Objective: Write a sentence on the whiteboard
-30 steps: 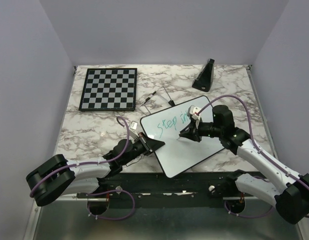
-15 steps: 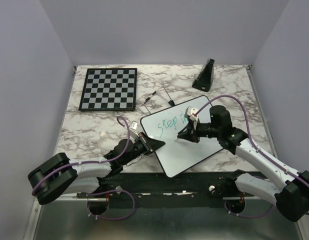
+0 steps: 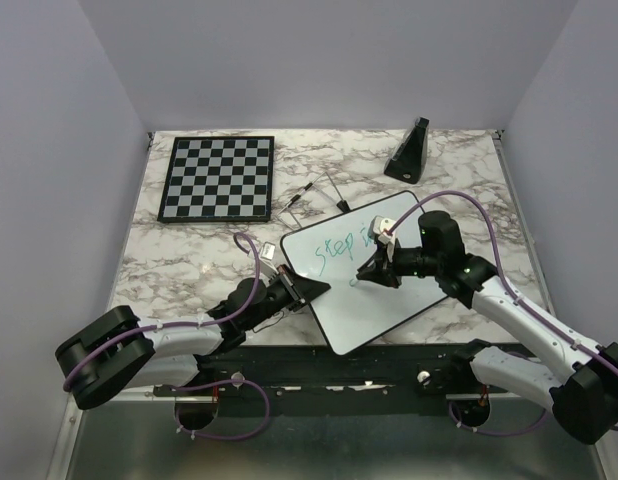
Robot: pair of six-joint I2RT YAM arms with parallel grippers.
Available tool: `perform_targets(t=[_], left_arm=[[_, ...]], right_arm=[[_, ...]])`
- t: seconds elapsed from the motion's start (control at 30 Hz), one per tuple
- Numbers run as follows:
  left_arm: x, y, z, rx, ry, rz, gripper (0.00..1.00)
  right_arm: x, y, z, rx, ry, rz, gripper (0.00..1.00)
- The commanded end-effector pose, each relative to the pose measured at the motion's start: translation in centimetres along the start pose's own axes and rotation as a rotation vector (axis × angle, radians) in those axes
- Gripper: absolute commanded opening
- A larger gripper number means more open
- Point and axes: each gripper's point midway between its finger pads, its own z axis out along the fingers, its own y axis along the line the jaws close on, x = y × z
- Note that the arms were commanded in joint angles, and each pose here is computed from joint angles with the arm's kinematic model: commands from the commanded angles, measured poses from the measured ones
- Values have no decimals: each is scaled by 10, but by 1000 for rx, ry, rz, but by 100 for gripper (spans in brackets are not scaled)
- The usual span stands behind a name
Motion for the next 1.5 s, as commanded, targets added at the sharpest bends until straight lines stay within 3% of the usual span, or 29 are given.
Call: perform_targets(t=[0.0, 0.4, 0.7, 0.9, 1.03, 1.47], left_arm=[[-19, -23, 1, 72, -88, 41, 0], [-20, -25, 1, 72, -91, 49, 0], [-19, -21, 3, 60, -89, 51, 0], [-19, -21, 2, 65, -87, 51, 0], [-19, -20, 0, 61, -91, 52, 0], [-19, -22, -1, 74, -90, 55, 0]], right_arm=[[13, -4, -5, 43, 73, 12, 1], [23, 16, -7, -58, 121, 42, 1], [5, 41, 1, -194, 65, 9, 1], [-31, -6, -10, 21, -8, 25, 1], [-17, -32, -17, 142, -1, 74, 1], [-2, -33, -6, 103, 38, 117, 1]])
